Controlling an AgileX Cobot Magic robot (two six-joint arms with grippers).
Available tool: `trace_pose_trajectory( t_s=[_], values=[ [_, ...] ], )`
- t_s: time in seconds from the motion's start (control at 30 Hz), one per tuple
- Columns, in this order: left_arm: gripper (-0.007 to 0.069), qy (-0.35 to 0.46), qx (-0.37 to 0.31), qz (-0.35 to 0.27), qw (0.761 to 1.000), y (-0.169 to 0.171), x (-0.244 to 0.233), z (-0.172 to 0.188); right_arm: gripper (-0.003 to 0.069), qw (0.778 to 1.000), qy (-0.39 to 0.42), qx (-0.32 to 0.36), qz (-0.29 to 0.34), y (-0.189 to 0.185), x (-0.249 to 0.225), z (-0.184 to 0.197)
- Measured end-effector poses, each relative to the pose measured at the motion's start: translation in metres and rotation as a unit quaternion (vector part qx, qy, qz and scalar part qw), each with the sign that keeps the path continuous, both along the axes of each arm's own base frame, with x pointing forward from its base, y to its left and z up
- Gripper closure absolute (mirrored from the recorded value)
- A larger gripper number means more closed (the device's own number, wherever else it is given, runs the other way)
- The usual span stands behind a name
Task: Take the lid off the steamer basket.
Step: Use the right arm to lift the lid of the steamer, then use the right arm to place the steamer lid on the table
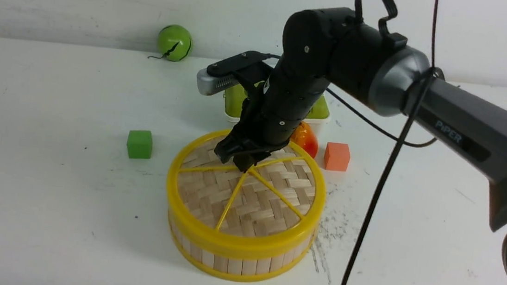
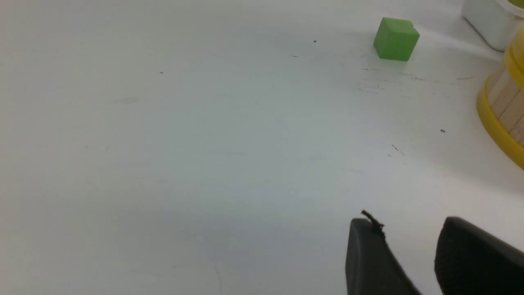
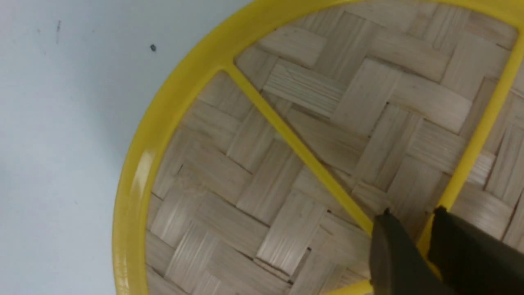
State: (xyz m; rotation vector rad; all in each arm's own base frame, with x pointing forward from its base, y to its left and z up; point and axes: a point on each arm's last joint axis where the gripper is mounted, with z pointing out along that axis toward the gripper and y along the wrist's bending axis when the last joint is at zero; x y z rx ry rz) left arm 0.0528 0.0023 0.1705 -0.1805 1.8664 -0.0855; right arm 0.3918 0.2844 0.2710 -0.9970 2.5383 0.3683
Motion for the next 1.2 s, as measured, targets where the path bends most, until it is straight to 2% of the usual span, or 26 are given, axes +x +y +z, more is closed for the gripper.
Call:
trace_pose_trajectory(
  t_s=[0.07,0.1,0.13,0.17,0.2,0.23,0.27,0.33,0.47,0.57,0.7,0.73,0.77,1.0,1.2],
  values=[
    [0.0386,0.0,0.0,0.0,1.0,0.0,0.0,0.0,0.055,1.0,0.001,-0.004,0.003,-0.002,-0.003,0.007],
    [0.0386,0.0,0.0,0.0,1.0,0.0,0.0,0.0,0.055,1.0,-0.003,-0.007,0.005,-0.009,-0.009,0.027],
    [0.0386,0.0,0.0,0.0,1.0,0.0,0.0,0.0,0.055,1.0,-0.005,-0.008,0.005,-0.01,-0.01,0.03],
    [0.0386,0.0,0.0,0.0,1.0,0.0,0.0,0.0,0.055,1.0,-0.029,-0.006,0.003,-0.021,-0.018,0.057],
    [0.0386,0.0,0.0,0.0,1.0,0.0,0.0,0.0,0.055,1.0,-0.029,-0.008,0.003,-0.021,-0.018,0.057],
    [0.0386,0.0,0.0,0.0,1.0,0.0,0.0,0.0,0.055,0.998,-0.063,-0.005,-0.007,-0.037,-0.025,0.087],
    [0.0386,0.0,0.0,0.0,1.0,0.0,0.0,0.0,0.055,0.998,-0.066,-0.004,-0.009,-0.039,-0.026,0.089],
    [0.0386,0.0,0.0,0.0,1.0,0.0,0.0,0.0,0.055,0.995,-0.095,0.006,-0.033,-0.068,-0.036,0.121],
    [0.0386,0.0,0.0,0.0,1.0,0.0,0.0,0.0,0.055,0.99,-0.091,-0.004,-0.104,-0.138,-0.048,0.136],
    [0.0386,0.0,0.0,0.0,1.0,0.0,0.0,0.0,0.055,0.983,-0.072,-0.018,-0.165,-0.188,-0.06,0.121],
    [0.0386,0.0,0.0,0.0,1.0,0.0,0.0,0.0,0.055,0.971,-0.079,-0.014,-0.223,-0.225,-0.068,0.096],
    [0.0386,0.0,0.0,0.0,1.0,0.0,0.0,0.0,0.055,0.967,-0.072,-0.011,-0.245,-0.237,-0.07,0.073],
    [0.0386,0.0,0.0,0.0,1.0,0.0,0.0,0.0,0.055,0.966,-0.072,-0.01,-0.247,-0.238,-0.07,0.071],
    [0.0386,0.0,0.0,0.0,1.0,0.0,0.0,0.0,0.055,0.958,-0.053,-0.004,-0.282,-0.243,-0.066,-0.024],
    [0.0386,0.0,0.0,0.0,1.0,0.0,0.0,0.0,0.055,0.955,-0.059,-0.007,-0.292,-0.243,-0.049,-0.061]
  ],
)
